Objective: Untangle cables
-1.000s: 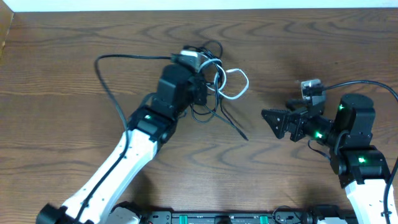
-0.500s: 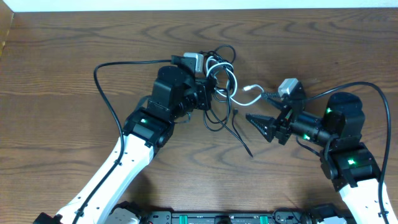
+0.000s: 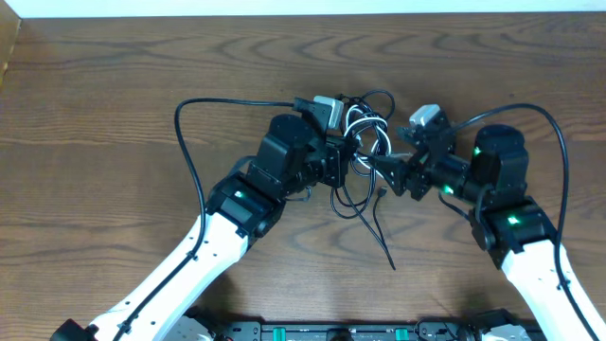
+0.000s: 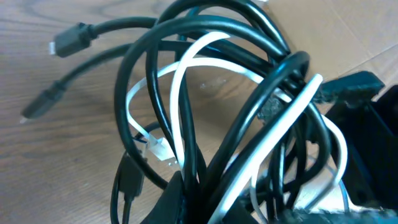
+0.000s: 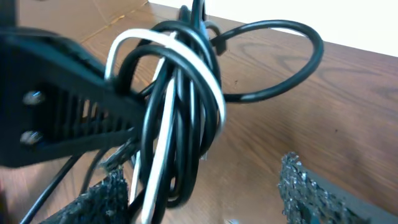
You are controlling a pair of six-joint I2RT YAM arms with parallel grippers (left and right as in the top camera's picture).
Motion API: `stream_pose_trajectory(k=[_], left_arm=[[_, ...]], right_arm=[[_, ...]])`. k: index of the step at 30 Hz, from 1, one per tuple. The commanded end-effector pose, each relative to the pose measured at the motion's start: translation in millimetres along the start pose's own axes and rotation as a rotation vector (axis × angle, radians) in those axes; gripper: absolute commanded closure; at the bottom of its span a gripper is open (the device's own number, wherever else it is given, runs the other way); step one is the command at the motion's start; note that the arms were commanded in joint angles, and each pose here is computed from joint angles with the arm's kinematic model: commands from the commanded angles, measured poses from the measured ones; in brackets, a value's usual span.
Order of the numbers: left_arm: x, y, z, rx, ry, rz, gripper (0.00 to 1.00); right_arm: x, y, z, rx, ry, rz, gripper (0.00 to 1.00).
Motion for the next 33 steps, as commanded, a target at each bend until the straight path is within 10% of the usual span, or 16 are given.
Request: stream_pose_trajectory(k=[1, 22, 28, 33], left_arm=[[-5, -13, -8, 0.025, -0.021, -0.051, 0.93], [5, -9, -26, 0.062, -0.092, -0.086, 0.93], [9, -7, -27, 0.064, -0.104, -0.084, 0.93], [4, -14, -6, 0.071, -0.296, -0.143, 0.93]], right_arm=[[2, -11, 0, 0.019, 0.011, -0.039, 0.29], [1, -20, -16, 0.091, 0.176, -0.109, 0.60], [1, -19, -16, 0.093, 0.176, -0.106, 0.97], [1, -14, -17, 0.116, 0.181, -0.082, 0.99]])
Point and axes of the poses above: each gripper's point midway between its finger pads, its own x axis out along the fingers, its own z axis along the line the jaws close on, y = z × x, the point moved 6 cm from there along -x, back along the fingers, and after that the axes turned 12 degrees about x, right-handed, at the moved point
